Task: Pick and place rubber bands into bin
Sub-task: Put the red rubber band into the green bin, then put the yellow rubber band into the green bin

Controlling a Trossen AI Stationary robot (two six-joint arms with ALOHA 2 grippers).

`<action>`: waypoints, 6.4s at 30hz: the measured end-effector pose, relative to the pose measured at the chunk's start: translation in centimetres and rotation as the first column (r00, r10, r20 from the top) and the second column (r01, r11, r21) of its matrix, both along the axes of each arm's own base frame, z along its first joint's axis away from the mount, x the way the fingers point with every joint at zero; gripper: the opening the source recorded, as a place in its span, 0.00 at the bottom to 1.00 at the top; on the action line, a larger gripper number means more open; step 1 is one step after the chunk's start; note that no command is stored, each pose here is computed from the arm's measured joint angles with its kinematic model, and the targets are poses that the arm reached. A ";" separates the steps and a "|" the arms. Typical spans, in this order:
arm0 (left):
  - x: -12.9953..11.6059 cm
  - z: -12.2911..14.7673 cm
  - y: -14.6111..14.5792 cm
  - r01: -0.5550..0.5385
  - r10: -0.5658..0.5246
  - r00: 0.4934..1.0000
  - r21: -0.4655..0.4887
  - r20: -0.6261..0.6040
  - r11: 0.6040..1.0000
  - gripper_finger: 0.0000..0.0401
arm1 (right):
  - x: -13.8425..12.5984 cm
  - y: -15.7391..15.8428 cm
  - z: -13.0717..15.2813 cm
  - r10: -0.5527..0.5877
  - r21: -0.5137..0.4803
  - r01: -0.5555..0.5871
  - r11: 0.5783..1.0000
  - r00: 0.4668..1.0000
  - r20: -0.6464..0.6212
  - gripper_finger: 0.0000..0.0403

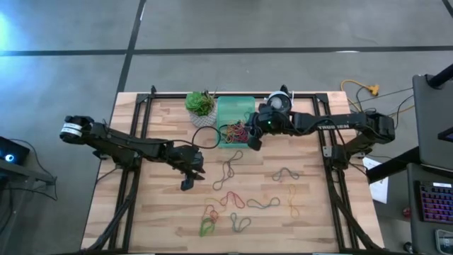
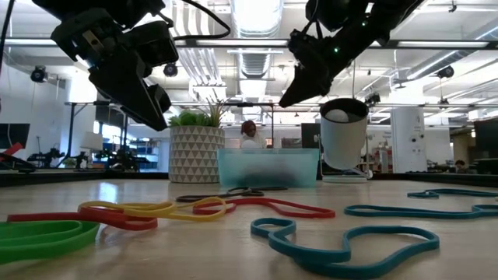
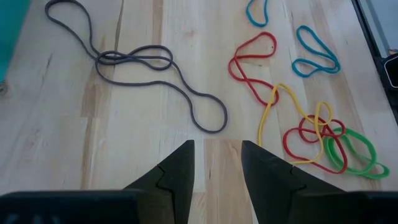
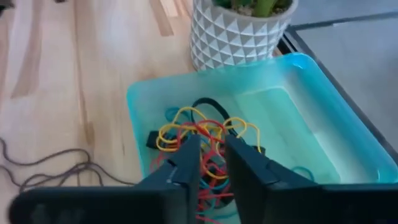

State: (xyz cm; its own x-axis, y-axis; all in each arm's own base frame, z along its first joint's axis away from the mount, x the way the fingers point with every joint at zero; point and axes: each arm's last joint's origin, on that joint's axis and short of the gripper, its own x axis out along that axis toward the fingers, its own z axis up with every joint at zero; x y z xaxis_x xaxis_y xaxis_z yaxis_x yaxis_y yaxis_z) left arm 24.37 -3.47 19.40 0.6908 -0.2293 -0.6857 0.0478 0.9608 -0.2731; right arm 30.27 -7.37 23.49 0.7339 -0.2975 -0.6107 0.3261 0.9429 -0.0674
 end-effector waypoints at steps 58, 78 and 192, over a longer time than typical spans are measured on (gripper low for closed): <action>7.4 -5.6 -8.2 0.254 -0.260 0.965 0.179 0.014 0.951 0.29 | -1.4 15.1 -0.4 0.402 -0.051 -0.408 0.911 0.910 -0.100 0.18; 7.6 -7.1 -9.0 0.240 -0.245 0.969 0.169 0.009 0.956 0.29 | -1.4 15.1 -0.5 0.404 -0.050 -0.410 0.911 0.909 -0.102 0.16; 9.4 -6.1 -7.4 0.365 -0.348 0.931 0.205 -0.112 0.908 0.37 | -1.8 15.0 -1.0 0.373 -0.008 -0.378 0.926 0.915 -0.151 0.15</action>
State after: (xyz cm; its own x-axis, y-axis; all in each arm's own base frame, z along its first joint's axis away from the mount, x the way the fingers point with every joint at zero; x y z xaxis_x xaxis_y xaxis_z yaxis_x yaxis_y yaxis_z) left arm 33.82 -10.85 13.32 0.5388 -0.2902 -0.7909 0.3866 0.9193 -0.0739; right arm 28.47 7.59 22.50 0.7006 -0.0412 -0.7123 -0.0675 0.9900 -0.1236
